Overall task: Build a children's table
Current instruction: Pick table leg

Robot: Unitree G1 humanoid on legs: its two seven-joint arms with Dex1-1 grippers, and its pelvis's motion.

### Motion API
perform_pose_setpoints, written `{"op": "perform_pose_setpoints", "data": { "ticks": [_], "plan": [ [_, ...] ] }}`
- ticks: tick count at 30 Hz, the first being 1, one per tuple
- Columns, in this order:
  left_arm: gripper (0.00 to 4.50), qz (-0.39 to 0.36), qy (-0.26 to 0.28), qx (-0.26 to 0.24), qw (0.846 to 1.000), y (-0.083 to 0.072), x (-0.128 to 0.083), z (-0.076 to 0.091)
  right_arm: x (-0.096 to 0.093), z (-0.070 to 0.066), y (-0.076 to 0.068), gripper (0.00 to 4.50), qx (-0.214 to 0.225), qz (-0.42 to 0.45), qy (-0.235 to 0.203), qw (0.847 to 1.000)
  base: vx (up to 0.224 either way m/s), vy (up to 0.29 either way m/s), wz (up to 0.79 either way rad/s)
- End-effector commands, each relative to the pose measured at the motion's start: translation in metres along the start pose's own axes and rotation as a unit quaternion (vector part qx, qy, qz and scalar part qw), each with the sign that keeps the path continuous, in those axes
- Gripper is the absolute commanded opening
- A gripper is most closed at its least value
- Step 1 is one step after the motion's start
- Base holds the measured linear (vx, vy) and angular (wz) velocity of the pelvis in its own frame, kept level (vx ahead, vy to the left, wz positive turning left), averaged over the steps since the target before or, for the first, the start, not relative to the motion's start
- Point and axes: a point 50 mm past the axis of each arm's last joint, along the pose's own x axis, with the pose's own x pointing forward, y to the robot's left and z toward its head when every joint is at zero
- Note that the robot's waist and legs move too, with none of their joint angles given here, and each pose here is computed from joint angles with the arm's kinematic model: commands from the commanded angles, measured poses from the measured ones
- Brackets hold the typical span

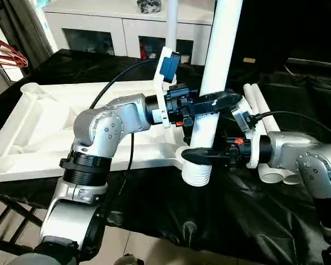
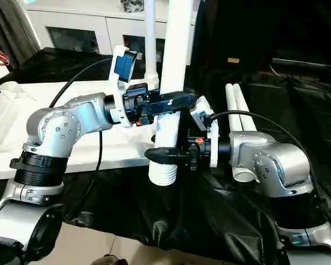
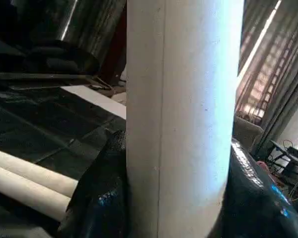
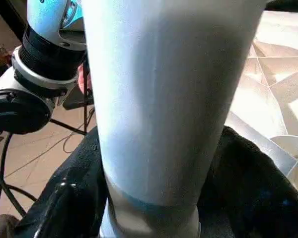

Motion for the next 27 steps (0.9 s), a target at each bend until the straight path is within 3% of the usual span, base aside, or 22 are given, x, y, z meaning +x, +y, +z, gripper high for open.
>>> {"op": "perform_pose_setpoints", "data": {
  "ticks": [1,8,14,15,17,21,23,24,25,27],
  "plan": [
    [1.86,-0.015,-0.003,0.007,1.0,-0.003,0.002,0.004,-0.001,0.002,-0.001,2.64,0.002,-0.005,-0.004,1.0,0.0,0.0,0.0],
    [1.86,-0.006,-0.005,0.01,1.0,-0.002,0.002,0.003,0.0,-0.001,0.0,1.97,0.009,0.0,-0.005,1.0,0.0,0.0,0.0],
    [1.86,-0.001,-0.006,0.021,1.0,-0.002,0.001,0.002,0.0,-0.003,-0.001,1.89,0.01,-0.003,-0.005,1.0,0.0,0.0,0.0],
    [2.21,0.004,-0.008,0.024,1.0,-0.001,0.001,0.002,0.0,-0.004,-0.001,1.89,0.009,-0.004,-0.005,1.0,0.0,0.0,0.0],
    [2.42,0.012,-0.019,0.018,1.0,0.0,0.001,0.003,0.0,-0.004,-0.001,1.89,0.008,-0.006,-0.005,1.0,0.0,0.0,0.0],
    [2.65,0.028,-0.08,0.037,0.996,0.002,-0.001,0.014,0.002,-0.005,-0.003,1.89,0.002,-0.021,-0.014,1.0,0.0,0.0,0.0],
    [2.8,0.055,-0.142,0.056,0.987,0.005,-0.004,0.025,0.002,-0.004,-0.006,1.89,-0.002,-0.035,-0.031,0.999,0.0,0.0,0.0],
    [2.84,0.056,-0.145,0.056,0.986,0.005,-0.004,0.025,0.002,-0.004,-0.006,1.89,-0.002,-0.035,-0.032,0.999,0.0,0.0,0.0],
    [2.84,0.078,-0.194,0.053,0.976,0.007,-0.007,0.035,0.003,-0.002,-0.008,1.89,-0.003,-0.05,-0.05,0.998,0.0,0.0,0.0],
    [2.84,0.09,-0.212,0.058,0.971,0.009,-0.011,0.038,0.003,-0.001,-0.011,1.89,-0.002,-0.061,-0.065,0.996,0.0,0.0,0.0]
  ]
}}
